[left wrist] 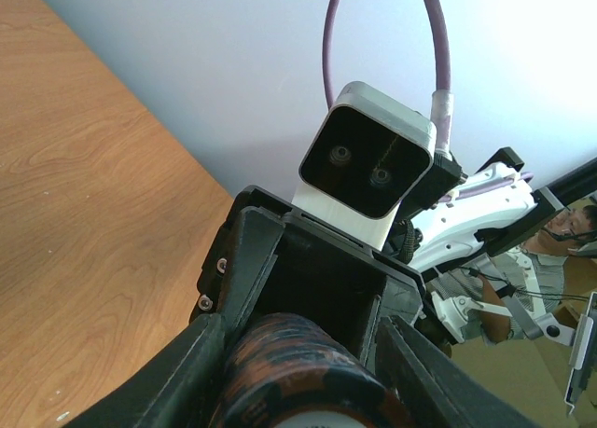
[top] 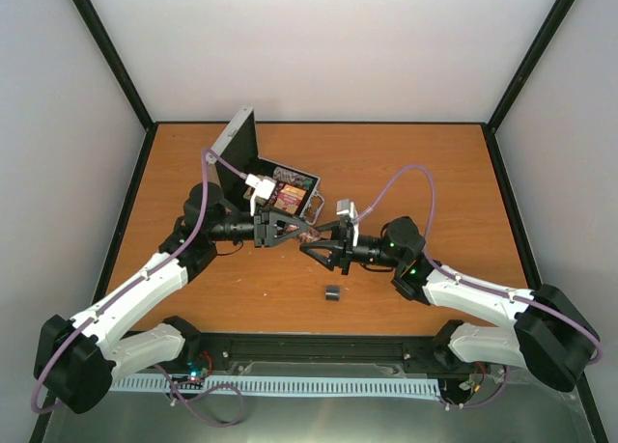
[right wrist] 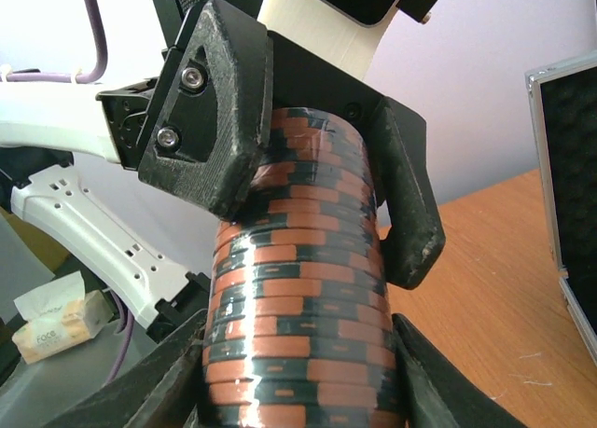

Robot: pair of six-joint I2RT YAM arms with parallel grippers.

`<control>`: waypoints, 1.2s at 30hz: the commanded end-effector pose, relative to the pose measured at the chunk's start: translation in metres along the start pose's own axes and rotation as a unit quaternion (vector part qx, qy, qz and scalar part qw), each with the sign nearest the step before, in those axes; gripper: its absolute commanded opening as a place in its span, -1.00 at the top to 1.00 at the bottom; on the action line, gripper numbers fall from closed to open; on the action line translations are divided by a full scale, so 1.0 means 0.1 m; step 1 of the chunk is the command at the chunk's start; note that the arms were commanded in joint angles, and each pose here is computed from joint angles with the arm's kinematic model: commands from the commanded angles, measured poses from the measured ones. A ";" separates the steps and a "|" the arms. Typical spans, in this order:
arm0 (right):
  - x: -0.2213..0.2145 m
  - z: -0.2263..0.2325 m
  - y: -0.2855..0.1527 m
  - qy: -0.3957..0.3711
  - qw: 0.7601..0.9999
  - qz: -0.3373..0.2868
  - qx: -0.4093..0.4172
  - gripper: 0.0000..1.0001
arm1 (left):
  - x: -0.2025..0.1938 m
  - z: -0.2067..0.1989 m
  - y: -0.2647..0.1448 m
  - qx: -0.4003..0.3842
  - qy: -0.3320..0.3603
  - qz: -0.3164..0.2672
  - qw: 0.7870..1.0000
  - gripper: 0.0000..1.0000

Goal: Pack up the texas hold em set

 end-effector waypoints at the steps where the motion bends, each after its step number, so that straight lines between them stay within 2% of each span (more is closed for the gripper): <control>1: 0.20 0.13 0.04 -0.037 0.999 -0.030 0.021 0.29 | 0.11 -0.12 -0.03 -0.015 0.032 -0.016 0.999 0.27; 4: 0.18 0.11 0.03 -0.036 0.999 -0.030 0.013 0.41 | 0.12 -0.10 -0.03 -0.007 0.035 -0.016 0.999 0.15; 6: 0.18 0.09 0.03 -0.036 0.999 -0.029 0.007 0.46 | 0.13 -0.08 -0.03 0.005 0.035 -0.014 0.999 -0.02; 7: 0.17 0.08 0.02 -0.035 0.999 -0.028 0.004 0.48 | 0.14 -0.09 -0.04 0.011 0.039 -0.015 0.999 -0.13; 11: 0.15 0.05 0.00 -0.034 0.999 -0.026 -0.010 0.50 | 0.21 -0.04 -0.08 0.057 0.053 -0.024 0.997 -0.80; 13: 0.12 0.02 -0.01 -0.032 0.999 -0.022 -0.020 0.51 | 0.29 -0.06 -0.12 0.081 0.070 -0.034 0.994 -0.98; 16: 0.08 -0.04 -0.03 -0.031 0.999 -0.013 -0.042 0.51 | 0.41 -0.03 -0.22 0.146 0.097 -0.050 0.983 -1.00; 21: -0.01 -0.28 -0.04 -0.028 0.992 0.018 -0.121 0.49 | 0.53 0.22 -0.45 0.283 0.129 -0.061 0.948 -0.97; 26: -0.11 -0.40 -0.05 -0.046 0.981 0.051 -0.180 0.49 | 0.38 0.42 -0.29 0.292 0.105 -0.008 0.951 -0.83; 30: -0.14 -0.44 -0.04 -0.062 0.975 0.065 -0.205 0.50 | 0.26 0.54 -0.10 0.316 0.102 0.038 0.942 -0.83; 36: -0.18 -0.48 -0.02 -0.082 0.967 0.084 -0.228 0.51 | 0.00 0.60 0.17 0.277 0.084 0.104 0.952 -0.84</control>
Point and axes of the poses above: each gripper's point midway between its finger pads, its own y axis out along the fingers, its own z axis along the line the jaws close on, x = y × z, the point moved 2 cm from there along -y, back along the fingers
